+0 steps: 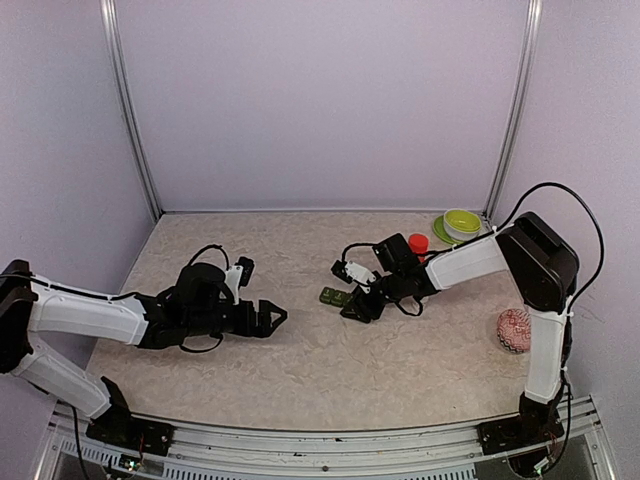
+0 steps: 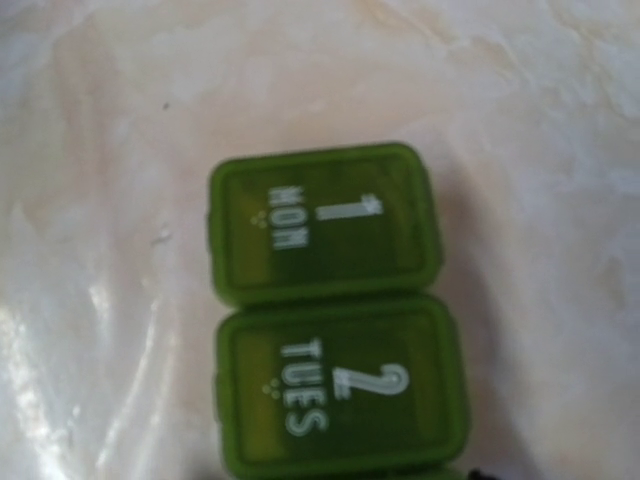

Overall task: Sort the pills into containers
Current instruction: Pick up the pill container from the center of the board.

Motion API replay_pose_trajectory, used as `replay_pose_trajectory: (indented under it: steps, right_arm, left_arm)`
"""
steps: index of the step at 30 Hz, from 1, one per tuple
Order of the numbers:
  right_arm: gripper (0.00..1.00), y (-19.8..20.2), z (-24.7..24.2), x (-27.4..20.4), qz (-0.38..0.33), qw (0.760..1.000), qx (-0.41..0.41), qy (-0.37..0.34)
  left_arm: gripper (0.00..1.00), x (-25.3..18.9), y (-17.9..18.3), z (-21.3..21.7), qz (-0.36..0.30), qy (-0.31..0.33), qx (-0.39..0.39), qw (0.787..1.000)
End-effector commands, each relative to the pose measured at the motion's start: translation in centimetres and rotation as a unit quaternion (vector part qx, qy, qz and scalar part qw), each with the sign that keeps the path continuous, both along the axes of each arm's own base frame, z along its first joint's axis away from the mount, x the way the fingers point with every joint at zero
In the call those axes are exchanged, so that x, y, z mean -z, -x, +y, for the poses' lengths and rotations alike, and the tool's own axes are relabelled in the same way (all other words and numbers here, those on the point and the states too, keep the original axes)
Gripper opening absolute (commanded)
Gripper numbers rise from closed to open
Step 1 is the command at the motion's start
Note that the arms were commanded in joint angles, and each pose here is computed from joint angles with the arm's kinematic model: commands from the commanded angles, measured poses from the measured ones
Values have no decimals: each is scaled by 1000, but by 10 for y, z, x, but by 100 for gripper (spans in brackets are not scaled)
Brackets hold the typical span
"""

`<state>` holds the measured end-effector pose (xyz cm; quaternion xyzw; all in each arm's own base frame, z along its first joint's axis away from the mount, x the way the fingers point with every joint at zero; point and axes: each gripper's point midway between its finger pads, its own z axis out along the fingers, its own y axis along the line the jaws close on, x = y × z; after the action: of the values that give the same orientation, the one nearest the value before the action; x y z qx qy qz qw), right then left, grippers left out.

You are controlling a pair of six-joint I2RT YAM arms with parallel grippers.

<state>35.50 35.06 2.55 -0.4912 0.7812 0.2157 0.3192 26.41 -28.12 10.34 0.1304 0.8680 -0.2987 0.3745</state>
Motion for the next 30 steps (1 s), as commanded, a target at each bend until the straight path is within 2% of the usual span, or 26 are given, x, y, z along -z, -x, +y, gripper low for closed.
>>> replay_pose_trajectory:
  steps: [1, 7, 8, 10, 11, 19, 25, 30]
  right_arm:
    - [57, 4, 2, 0, -8, 1000, -12, 3]
    - [49, 4, 4, -1, -22, 1000, -13, 1]
    - [47, 4, 4, -3, -26, 1000, -12, 0]
    - [33, 4, 4, -6, -32, 999, -13, -4]
    - [33, 6, 4, -8, -34, 999, -13, -6]
    - [34, 24, 10, -46, -77, 996, -25, -24]
    - [33, 64, 22, -88, -142, 988, -51, -20]
    - [33, 98, 24, -110, -172, 983, -60, -27]
  left_arm:
    - [99, 2, 2, -8, 0, 12, 11, 1000]
    - [99, 6, 3, -11, 6, 13, 16, 1000]
    - [99, 7, 4, -11, 7, 12, 16, 1000]
    - [99, 8, 5, -11, 8, 13, 18, 1000]
    - [99, 8, 5, -11, 8, 13, 17, 1000]
    - [99, 3, 5, -15, 16, 27, 16, 999]
    - [99, -13, 10, -30, 24, 56, 46, 997]
    - [99, -38, 22, -43, 8, 106, 94, 990]
